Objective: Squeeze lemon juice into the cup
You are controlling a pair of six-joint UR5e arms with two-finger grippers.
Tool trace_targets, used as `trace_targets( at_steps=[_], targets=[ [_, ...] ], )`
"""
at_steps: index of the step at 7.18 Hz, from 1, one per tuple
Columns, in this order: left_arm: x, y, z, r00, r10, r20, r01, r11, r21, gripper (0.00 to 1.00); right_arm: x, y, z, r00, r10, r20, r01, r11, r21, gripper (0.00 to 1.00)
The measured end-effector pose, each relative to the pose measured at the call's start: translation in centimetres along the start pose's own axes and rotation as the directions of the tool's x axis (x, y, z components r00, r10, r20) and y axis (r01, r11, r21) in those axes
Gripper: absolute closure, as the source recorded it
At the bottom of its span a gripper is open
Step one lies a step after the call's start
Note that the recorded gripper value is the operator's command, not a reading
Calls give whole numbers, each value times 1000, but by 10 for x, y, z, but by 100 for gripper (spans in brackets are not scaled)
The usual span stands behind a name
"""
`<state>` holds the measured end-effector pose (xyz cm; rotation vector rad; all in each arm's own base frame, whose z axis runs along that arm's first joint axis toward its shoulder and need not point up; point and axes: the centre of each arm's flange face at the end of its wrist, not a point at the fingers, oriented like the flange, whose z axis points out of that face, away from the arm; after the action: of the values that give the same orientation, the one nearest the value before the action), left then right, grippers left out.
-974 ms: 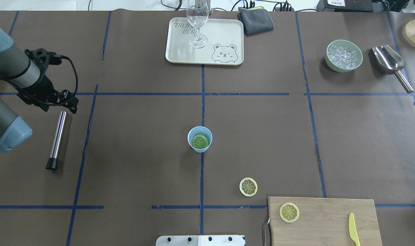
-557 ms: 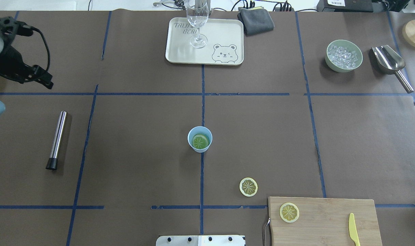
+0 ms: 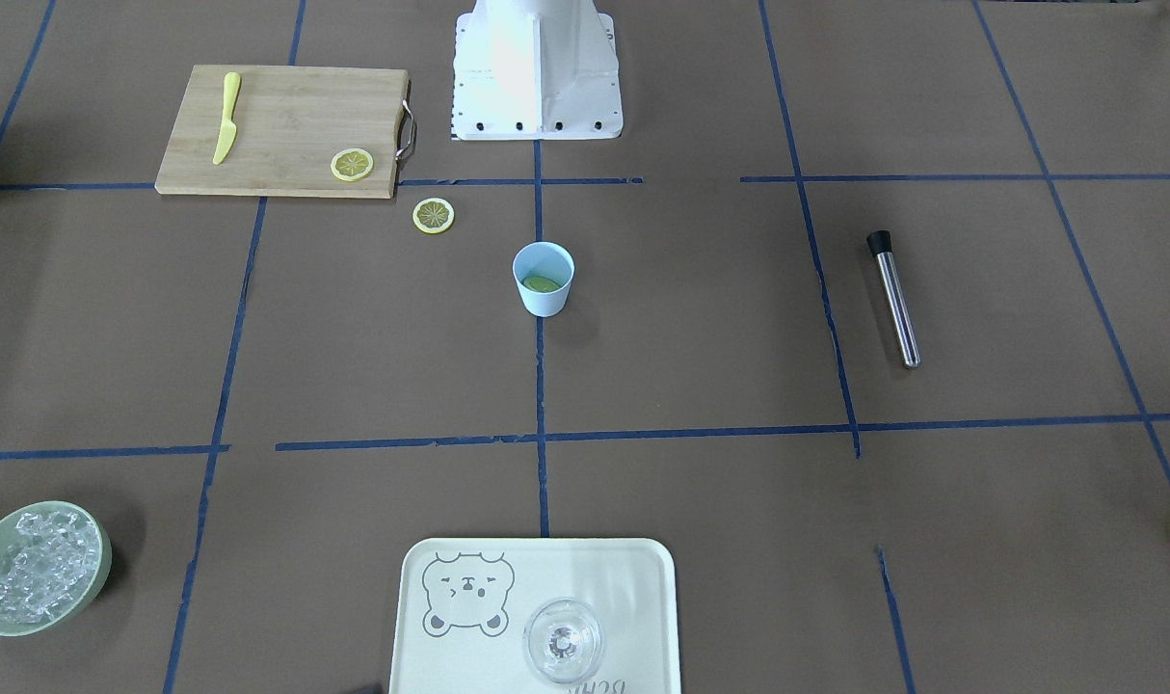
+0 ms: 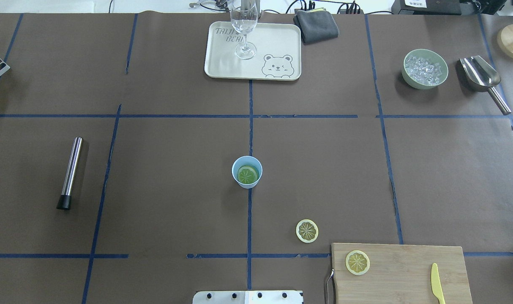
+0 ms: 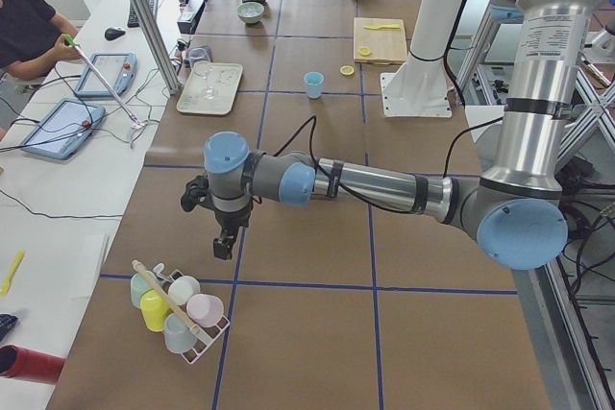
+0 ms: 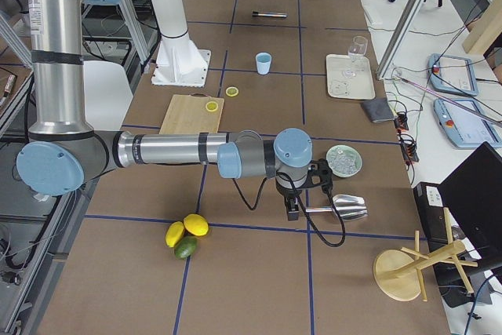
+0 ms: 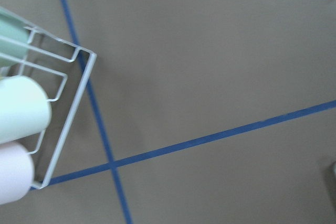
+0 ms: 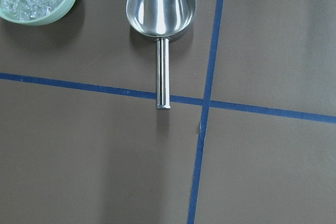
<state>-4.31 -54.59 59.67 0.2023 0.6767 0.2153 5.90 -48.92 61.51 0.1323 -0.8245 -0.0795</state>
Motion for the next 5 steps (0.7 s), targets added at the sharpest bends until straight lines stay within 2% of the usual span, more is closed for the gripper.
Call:
trace_targets(
  at_steps=[2,5],
  targets=[
    [-38,25,4,1000,-12,3,12,1000,-20,0,1,2,1,1000,5,1,-5,1000,-4,0],
    [-48,53,20,999,-42,-29,41,998,-49,0,4,4,4,1000,13,4,-13,1000,-12,0]
  ],
)
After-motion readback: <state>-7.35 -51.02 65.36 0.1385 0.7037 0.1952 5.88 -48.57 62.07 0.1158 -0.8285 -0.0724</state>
